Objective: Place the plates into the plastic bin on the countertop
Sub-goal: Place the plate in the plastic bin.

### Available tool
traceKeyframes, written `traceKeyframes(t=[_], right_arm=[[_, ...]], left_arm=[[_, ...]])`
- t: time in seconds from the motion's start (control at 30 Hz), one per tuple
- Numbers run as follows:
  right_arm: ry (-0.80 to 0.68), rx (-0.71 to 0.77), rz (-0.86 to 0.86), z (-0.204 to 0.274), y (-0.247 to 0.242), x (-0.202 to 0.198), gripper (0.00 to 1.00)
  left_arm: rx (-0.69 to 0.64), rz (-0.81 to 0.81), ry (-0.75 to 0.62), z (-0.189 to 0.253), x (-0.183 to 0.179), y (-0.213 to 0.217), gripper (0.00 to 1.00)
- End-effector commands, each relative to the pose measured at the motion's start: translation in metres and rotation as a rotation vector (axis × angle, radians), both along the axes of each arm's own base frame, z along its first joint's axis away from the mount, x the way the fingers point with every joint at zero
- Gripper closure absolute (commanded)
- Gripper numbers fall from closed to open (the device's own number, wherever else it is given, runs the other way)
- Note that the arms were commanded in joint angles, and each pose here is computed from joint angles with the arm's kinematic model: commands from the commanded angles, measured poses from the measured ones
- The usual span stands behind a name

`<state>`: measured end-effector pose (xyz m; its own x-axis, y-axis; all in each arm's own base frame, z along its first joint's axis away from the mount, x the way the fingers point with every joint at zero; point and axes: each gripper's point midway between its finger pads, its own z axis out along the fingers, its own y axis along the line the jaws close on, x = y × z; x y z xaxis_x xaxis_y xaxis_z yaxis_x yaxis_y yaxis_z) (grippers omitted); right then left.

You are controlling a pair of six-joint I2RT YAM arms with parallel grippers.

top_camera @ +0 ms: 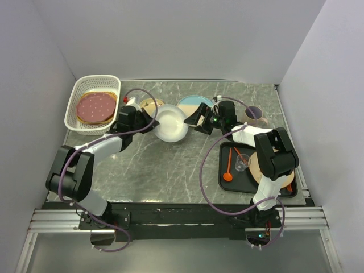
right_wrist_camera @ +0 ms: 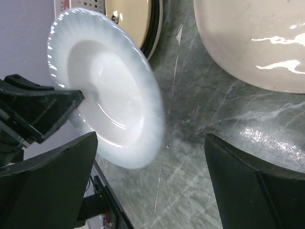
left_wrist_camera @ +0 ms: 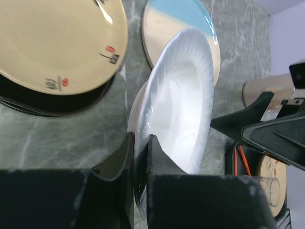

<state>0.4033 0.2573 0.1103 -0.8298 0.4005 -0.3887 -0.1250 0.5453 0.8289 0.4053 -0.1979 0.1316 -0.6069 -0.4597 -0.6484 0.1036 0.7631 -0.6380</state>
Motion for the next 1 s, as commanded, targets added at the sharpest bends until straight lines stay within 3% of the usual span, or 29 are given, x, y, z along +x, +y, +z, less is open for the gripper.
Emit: traceKeyframes(t=[0.0,0.4,0.97], right_arm=[[-0.105,0.010,-0.007,0.038,0.002,0.009,0.00],[-0.071,-0.030,-0.005,0.018,-0.003,0.000,0.00],[-0.035,-0.032,0.001,0.003,-0.004,-0.005,0.00]], left_arm=[[-0.102,-0.006,-0.184,0.071,0.012,0.010,0.99],[-0.136,0.102,-0.209,0.088,0.024,0.083,0.99],[-0.175,0.216,-0.204,0.088,0.022,0.147,0.99]])
